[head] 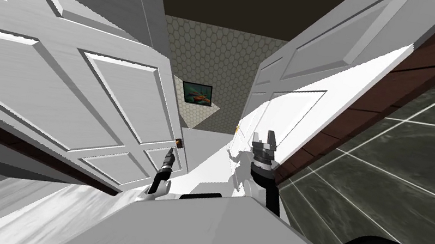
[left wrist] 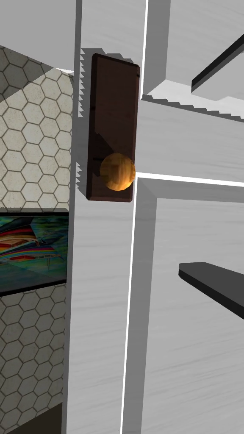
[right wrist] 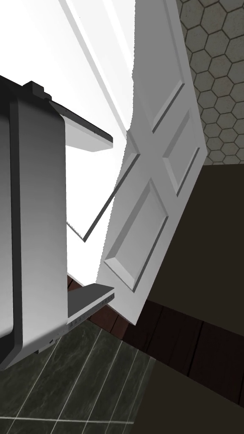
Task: Push the door open
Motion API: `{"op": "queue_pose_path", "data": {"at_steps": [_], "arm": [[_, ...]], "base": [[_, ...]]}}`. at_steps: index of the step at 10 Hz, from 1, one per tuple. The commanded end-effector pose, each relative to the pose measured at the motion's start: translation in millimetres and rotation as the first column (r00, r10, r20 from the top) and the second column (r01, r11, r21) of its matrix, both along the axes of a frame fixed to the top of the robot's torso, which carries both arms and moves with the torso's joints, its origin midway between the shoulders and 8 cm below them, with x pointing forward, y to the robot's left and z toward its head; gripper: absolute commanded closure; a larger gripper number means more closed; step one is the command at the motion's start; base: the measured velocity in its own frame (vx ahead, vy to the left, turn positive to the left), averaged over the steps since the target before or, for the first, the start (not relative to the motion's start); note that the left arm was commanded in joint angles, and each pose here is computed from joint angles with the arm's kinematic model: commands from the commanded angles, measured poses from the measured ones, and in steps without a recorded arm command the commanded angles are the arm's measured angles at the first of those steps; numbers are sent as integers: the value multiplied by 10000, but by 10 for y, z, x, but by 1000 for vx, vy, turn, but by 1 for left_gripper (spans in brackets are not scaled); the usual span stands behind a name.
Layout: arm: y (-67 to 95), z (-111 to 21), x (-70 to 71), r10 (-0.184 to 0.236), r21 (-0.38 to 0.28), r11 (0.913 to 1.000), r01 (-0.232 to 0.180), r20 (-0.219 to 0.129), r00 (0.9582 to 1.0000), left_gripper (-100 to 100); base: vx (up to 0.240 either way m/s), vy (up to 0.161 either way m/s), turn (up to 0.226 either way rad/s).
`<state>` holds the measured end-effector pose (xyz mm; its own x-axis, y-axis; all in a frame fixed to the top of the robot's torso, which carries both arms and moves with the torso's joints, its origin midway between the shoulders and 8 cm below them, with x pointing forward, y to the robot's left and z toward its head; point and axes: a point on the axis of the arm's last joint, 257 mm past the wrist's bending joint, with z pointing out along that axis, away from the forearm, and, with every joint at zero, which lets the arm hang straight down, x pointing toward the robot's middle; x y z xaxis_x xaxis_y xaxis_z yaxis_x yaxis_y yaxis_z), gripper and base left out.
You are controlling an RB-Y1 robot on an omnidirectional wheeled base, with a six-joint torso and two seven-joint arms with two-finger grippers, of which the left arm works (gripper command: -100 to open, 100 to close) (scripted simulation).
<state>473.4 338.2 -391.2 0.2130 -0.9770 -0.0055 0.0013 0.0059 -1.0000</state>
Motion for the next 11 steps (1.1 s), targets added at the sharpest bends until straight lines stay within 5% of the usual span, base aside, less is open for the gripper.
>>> {"op": "queue_pose_path", "data": {"at_steps": [1,8,9,11], "arm": [[23,5,-12,47,24,10000,-47,29,10000,-100],[64,-4,-62,198,16,9998,-198,85,9998,-100],[64,-4,-62,198,16,9998,-198,85,9998,100],[64,-4,-62,198,16,9998,-198,85,9998,100]], "base": [[210,57,-28],[182,44,-23],[-17,-5,-9],[-24,-3,-6]]}}
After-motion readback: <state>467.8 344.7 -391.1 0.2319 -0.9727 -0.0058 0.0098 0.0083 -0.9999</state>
